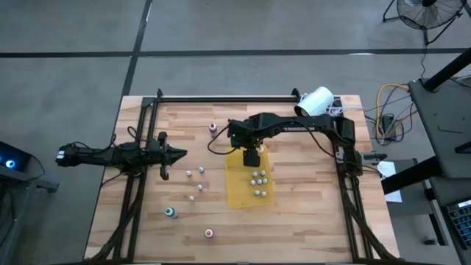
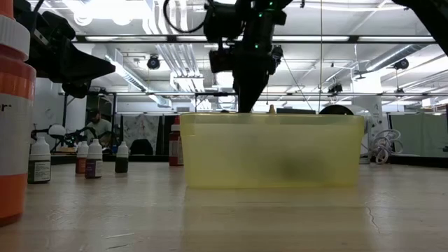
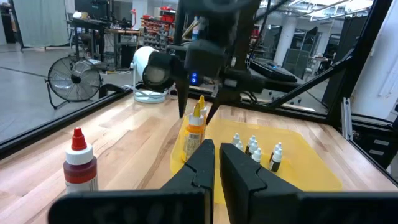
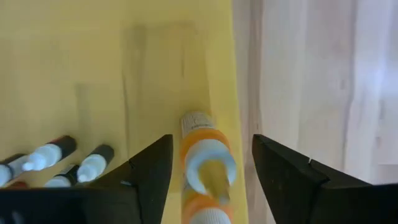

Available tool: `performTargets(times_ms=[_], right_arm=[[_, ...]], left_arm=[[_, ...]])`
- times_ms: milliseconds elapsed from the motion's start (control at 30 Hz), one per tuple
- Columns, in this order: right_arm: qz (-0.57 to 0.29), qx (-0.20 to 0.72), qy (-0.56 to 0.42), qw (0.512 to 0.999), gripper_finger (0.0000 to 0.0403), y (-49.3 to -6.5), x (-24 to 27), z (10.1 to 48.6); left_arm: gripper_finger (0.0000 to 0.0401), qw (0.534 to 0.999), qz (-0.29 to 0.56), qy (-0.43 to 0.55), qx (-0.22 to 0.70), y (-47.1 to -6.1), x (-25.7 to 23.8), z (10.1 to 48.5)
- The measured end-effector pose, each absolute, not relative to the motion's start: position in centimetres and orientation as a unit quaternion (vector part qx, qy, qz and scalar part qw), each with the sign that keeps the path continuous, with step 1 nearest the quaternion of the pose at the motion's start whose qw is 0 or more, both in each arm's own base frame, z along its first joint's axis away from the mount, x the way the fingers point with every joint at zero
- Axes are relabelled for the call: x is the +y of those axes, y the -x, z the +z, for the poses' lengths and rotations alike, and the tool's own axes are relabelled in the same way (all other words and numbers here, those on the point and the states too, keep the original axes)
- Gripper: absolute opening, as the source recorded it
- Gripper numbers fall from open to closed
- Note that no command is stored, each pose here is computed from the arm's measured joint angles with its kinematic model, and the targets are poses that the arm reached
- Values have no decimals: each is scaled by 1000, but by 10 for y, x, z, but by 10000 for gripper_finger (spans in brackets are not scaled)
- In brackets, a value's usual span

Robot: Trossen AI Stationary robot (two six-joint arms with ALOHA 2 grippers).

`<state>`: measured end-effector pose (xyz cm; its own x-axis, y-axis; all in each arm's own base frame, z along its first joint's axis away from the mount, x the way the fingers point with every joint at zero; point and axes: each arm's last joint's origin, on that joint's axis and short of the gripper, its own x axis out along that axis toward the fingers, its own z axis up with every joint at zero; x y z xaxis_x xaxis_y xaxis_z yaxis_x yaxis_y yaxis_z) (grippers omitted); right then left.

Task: Pick & Place food coloring
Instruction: Put the small orange food coloring bottle into the yellow bin

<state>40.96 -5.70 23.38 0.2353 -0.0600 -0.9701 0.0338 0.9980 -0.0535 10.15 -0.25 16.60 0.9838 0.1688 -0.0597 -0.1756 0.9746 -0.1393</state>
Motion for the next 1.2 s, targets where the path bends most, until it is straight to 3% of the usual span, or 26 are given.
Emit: performTargets(times_ms=[467, 1200], right_arm=[[-34, 527, 28, 849, 212, -389, -54, 298], [-15, 490, 62, 869, 210, -394, -52, 304]], left_arm=[[0, 993, 86, 72, 24, -102, -3, 166], [0, 993, 87, 72, 24, -102, -3, 166]])
